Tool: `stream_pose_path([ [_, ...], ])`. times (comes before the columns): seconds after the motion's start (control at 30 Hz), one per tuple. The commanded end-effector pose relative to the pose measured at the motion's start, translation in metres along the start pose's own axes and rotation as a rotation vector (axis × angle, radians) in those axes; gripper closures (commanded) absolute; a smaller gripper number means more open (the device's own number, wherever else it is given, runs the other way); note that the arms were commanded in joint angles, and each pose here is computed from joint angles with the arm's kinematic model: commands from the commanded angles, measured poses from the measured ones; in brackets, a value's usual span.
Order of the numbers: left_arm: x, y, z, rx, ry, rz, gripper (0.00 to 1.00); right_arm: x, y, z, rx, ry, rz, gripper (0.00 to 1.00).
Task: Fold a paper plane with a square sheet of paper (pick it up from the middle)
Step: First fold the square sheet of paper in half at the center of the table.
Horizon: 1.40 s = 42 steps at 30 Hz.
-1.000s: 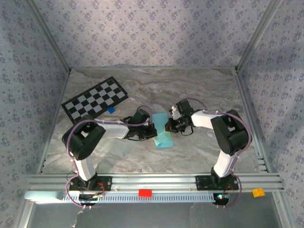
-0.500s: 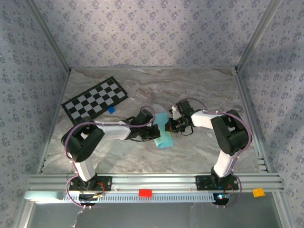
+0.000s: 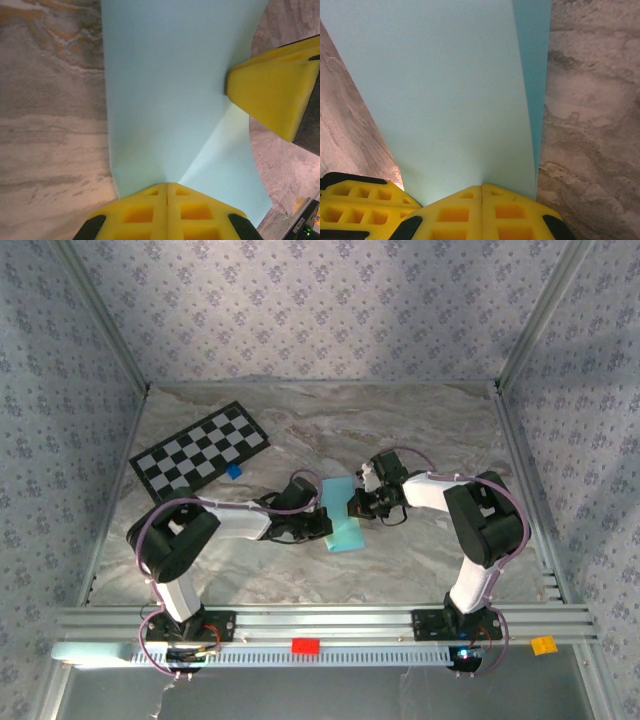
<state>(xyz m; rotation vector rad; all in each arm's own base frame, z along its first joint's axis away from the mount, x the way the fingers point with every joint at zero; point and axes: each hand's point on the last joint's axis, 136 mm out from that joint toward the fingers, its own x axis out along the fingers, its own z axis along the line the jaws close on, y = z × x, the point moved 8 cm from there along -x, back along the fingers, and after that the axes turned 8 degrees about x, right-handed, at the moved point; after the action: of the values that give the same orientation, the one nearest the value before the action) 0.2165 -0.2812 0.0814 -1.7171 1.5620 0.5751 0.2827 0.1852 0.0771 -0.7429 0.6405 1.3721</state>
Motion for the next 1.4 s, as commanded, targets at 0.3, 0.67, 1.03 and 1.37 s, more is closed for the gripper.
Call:
stream_pose_path([
  [0.3, -0.005, 0.004, -0.012, -0.005, 0.079, 0.013, 0.97, 0.012, 0.029, -0.057, 0.127, 0.276, 0.079, 1.00],
  [0.67, 0.006, 0.040, 0.033, -0.048, -0.062, 0.074, 0.99, 0.010, 0.030, -0.058, 0.130, 0.281, 0.078, 1.00],
  [1.03, -0.022, 0.009, -0.028, 0.033, 0.079, 0.001, 0.95, 0.010, 0.031, -0.059, 0.133, 0.284, 0.078, 1.00],
  [1.37, 0.001, 0.041, 0.014, -0.023, -0.008, 0.089, 0.96, 0.011, 0.032, -0.059, 0.140, 0.280, 0.078, 1.00],
])
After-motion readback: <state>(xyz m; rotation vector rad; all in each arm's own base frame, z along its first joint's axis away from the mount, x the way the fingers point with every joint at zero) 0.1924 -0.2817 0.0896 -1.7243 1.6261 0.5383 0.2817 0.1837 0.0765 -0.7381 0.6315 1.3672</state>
